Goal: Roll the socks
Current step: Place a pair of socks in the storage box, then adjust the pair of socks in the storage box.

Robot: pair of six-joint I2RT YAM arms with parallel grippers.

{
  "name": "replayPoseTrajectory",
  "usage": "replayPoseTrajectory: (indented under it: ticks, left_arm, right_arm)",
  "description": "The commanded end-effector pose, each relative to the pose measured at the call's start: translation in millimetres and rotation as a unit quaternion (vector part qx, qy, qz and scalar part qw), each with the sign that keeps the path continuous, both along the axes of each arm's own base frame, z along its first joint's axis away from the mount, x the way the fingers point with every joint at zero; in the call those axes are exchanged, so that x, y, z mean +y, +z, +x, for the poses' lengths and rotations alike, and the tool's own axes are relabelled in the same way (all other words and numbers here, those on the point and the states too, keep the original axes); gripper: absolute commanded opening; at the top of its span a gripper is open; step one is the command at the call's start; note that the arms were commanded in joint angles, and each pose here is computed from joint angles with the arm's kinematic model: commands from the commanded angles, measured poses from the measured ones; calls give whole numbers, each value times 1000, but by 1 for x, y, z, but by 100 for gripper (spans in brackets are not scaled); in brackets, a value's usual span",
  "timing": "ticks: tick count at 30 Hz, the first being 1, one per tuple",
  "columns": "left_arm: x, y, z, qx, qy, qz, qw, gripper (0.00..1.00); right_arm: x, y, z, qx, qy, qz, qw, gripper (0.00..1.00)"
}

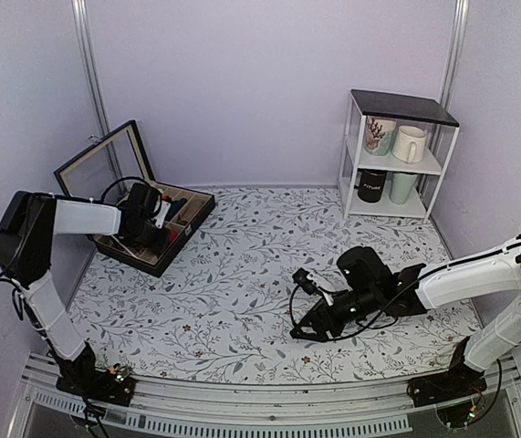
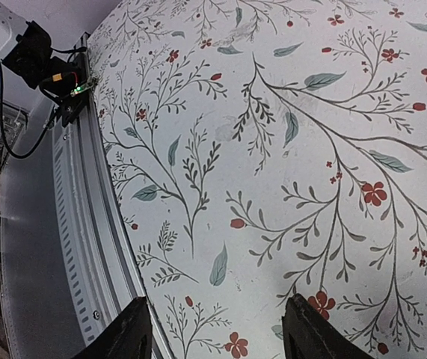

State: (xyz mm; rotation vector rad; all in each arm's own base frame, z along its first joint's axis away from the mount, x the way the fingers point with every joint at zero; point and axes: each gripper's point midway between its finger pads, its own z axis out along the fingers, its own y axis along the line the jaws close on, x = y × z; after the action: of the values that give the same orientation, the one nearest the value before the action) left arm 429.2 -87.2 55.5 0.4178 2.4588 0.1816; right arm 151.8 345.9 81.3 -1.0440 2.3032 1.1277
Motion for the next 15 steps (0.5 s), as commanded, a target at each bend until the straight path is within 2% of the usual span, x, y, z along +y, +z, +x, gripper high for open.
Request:
replayPoseTrajectory:
  ticks: [1, 6, 8, 11, 13, 15]
  left_arm:
    - [-1, 40, 11, -45, -1, 6, 999, 44]
    - [1, 56, 12, -62, 1, 9, 998, 44]
    - [0, 66, 13, -74, -1, 6, 997, 49]
    - [-2, 75, 14, -83, -4, 3, 997, 50]
    - [-4, 75, 14, -80, -8, 0, 997, 48]
    - [-7, 72, 14, -76, -13, -4, 997, 41]
  right_arm:
    - [6, 2, 4, 0, 6, 3, 1000, 61]
    - [8, 3, 5, 1, 9, 3, 1000, 61]
    - [9, 3, 5, -1, 9, 4, 1000, 61]
    - [9, 3, 6, -1, 9, 2, 1000, 61]
    - [10, 5, 7, -3, 8, 4, 1000, 61]
    - [10, 4, 7, -3, 8, 3, 1000, 61]
